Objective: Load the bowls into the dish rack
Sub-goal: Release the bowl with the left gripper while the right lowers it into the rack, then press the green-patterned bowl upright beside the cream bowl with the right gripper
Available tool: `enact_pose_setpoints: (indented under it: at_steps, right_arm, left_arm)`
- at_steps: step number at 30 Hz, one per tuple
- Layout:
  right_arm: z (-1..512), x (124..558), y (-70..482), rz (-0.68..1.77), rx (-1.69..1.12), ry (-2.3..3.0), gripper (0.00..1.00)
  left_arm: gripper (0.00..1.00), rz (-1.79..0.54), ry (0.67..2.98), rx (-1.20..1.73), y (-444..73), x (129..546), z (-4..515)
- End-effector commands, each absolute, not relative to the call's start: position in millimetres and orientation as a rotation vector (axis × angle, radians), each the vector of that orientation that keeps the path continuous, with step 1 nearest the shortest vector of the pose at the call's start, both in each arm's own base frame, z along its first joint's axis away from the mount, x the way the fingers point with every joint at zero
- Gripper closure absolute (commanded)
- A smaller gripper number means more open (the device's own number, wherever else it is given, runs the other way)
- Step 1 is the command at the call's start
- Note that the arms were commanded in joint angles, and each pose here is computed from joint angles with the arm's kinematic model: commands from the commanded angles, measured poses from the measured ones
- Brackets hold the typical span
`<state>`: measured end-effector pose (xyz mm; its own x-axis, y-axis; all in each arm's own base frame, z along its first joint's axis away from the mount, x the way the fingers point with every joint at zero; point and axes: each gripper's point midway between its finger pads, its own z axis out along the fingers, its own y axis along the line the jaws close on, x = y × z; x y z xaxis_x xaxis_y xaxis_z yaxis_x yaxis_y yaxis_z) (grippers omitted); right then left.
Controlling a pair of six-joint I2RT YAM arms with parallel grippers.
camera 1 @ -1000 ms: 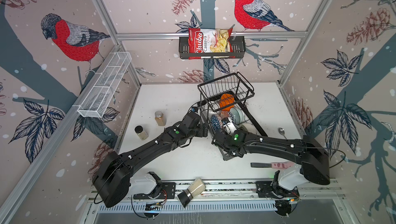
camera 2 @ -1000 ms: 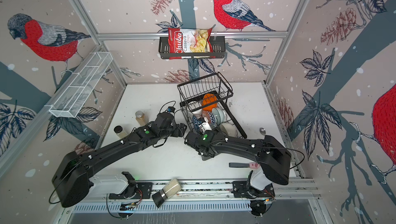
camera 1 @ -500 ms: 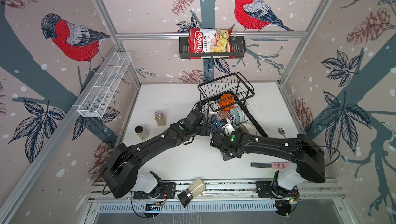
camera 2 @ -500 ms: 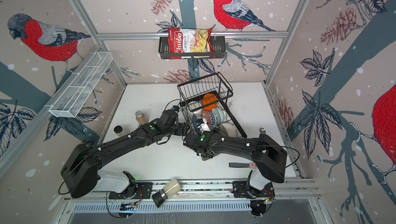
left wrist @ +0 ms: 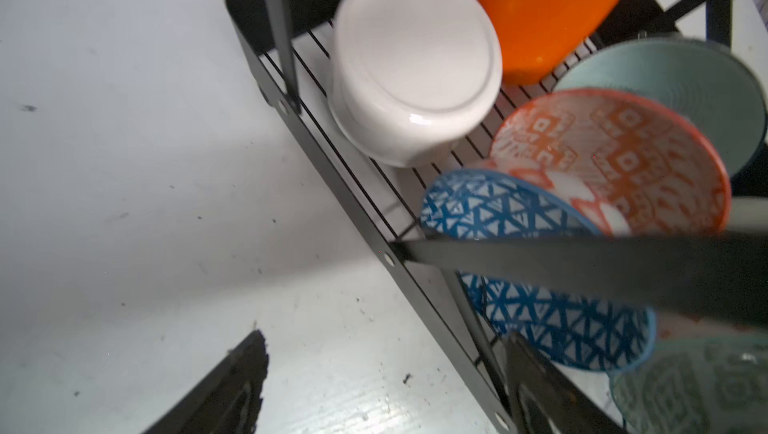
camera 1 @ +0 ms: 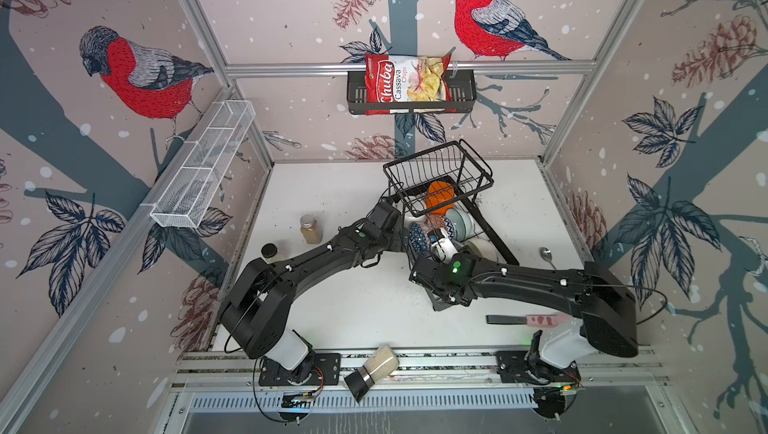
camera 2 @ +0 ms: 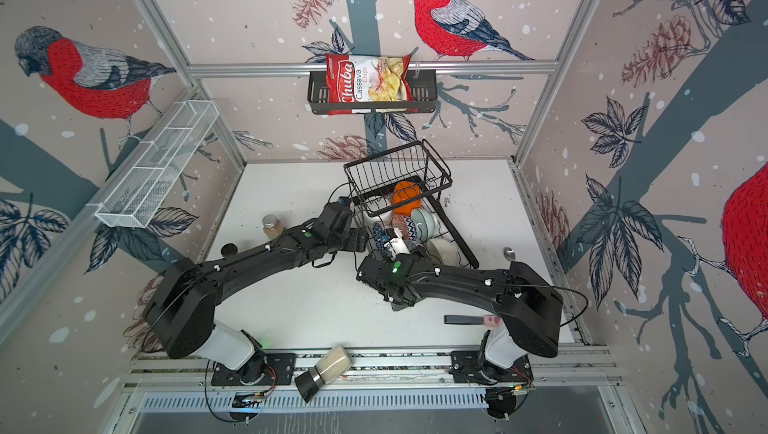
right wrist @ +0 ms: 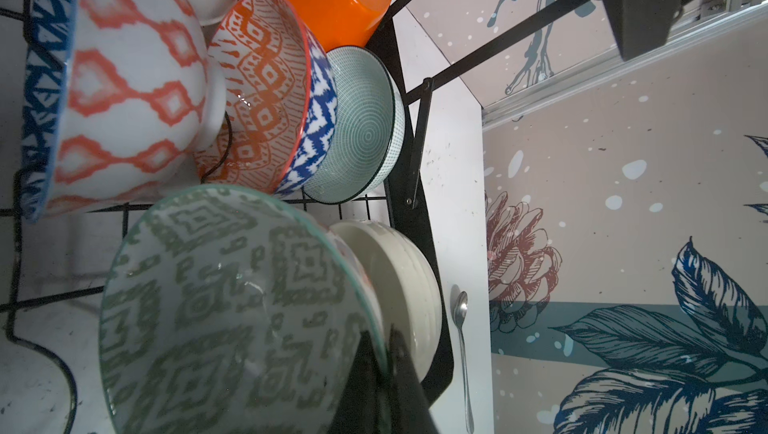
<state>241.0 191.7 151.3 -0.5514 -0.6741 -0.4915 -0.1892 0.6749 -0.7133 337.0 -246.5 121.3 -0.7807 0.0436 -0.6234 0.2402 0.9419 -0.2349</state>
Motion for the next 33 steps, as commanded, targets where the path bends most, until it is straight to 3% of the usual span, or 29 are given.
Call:
enact_pose_setpoints:
  at_steps: [1, 22, 33]
  right_arm:
    - [155.8, 244.3, 192.6, -0.794, -0.646, 2.058, 1.0]
    - [154.2, 247.4, 194.4, -0.816, -0.65, 2.055, 1.0]
    - [153.6, 249.0, 190.2, -0.793, -0.624, 2.066, 1.0]
  left_arm:
    - [0.12, -0.415, 2.42, 0.189, -243.4, 348.7, 126.0]
    - [0.13, -0.398, 2.423, 0.185, -241.7, 384.2, 123.1]
    - [0.13, -0.467, 2.443, 0.253, -236.1, 352.1, 129.5]
